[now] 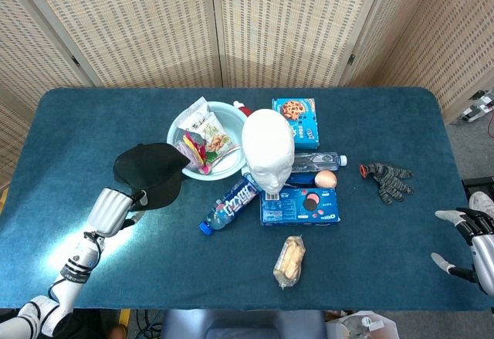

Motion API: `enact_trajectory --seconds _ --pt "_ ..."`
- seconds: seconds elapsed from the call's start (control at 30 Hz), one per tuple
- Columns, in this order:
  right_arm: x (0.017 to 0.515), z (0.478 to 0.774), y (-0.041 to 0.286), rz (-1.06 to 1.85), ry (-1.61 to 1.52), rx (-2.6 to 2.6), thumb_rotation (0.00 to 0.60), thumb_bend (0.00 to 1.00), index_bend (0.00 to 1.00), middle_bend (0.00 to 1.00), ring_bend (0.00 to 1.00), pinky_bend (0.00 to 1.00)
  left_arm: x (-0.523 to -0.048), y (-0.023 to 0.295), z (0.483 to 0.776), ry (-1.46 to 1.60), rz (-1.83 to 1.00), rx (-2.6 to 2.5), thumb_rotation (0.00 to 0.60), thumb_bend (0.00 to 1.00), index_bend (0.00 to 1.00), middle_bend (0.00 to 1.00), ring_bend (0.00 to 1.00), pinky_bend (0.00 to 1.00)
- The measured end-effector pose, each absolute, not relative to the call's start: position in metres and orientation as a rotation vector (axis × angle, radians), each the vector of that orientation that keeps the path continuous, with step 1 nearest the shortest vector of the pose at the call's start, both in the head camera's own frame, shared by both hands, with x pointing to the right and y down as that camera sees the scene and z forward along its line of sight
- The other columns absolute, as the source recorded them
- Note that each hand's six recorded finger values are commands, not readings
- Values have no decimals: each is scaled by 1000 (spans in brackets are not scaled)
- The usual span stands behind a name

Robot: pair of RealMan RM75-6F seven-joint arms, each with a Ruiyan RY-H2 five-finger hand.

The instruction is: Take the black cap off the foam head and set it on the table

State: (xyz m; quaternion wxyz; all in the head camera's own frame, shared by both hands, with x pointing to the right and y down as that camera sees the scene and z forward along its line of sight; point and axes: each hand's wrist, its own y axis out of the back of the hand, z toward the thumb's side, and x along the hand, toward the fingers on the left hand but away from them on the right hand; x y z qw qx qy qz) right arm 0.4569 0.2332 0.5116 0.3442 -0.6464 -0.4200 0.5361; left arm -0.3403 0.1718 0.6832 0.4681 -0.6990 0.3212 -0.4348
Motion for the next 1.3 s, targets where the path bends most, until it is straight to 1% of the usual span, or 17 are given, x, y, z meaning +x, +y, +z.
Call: enact_trajectory --seconds 0.17,0.3,0.43,0.57,0.73,0.83,0.9,0.97,1.1,1.17,1.2,1.3 --pt "457 513 233 1394 -1091 -1681 600 138 293 310 193 214 -336 182 692 743 -1143 -1738 600 490 530 1000 1000 1000" --pt "457 513 234 1393 -1091 -1682 600 137 293 310 193 214 -331 189 698 712 -1189 -1748 600 430 468 1000 1000 1000" --pt "457 511 234 1389 -1095 -1678 600 137 293 310 193 214 -328 192 700 704 -1208 -1743 600 411 444 1000 1000 1000" --pt "458 512 235 1394 -1095 -1677 600 138 293 310 193 214 -329 195 703 694 -1237 -1741 600 349 361 1000 1000 1000" --pt "458 512 234 1392 -1095 -1681 600 138 293 310 193 214 -331 200 703 659 -1271 -1710 600 340 376 1000 1000 1000" --pt "458 512 234 1390 -1095 -1682 600 138 293 310 193 214 -334 202 704 633 -1287 -1690 600 330 363 999 1000 1000" --pt "458 512 234 1390 -1093 -1681 600 138 293 310 193 214 -336 204 704 609 -1299 -1670 600 310 322 995 1000 1000" --pt "457 512 234 1389 -1093 -1681 600 138 293 310 193 214 -337 206 704 604 -1316 -1668 600 262 256 989 999 1000" --pt "458 511 234 1388 -1095 -1678 600 138 293 310 193 214 -339 207 701 611 -1349 -1665 600 88 97 964 988 1000" --pt "458 511 234 1387 -1096 -1677 600 138 293 310 193 214 -340 208 699 606 -1367 -1650 600 18 27 952 983 1000" --pt "458 510 234 1386 -1097 -1677 600 138 293 310 193 214 -341 208 698 604 -1380 -1640 600 3 6 946 981 1000" --pt "458 509 234 1386 -1097 -1675 600 138 293 310 193 214 -344 207 694 604 -1413 -1619 600 0 0 924 971 1000"
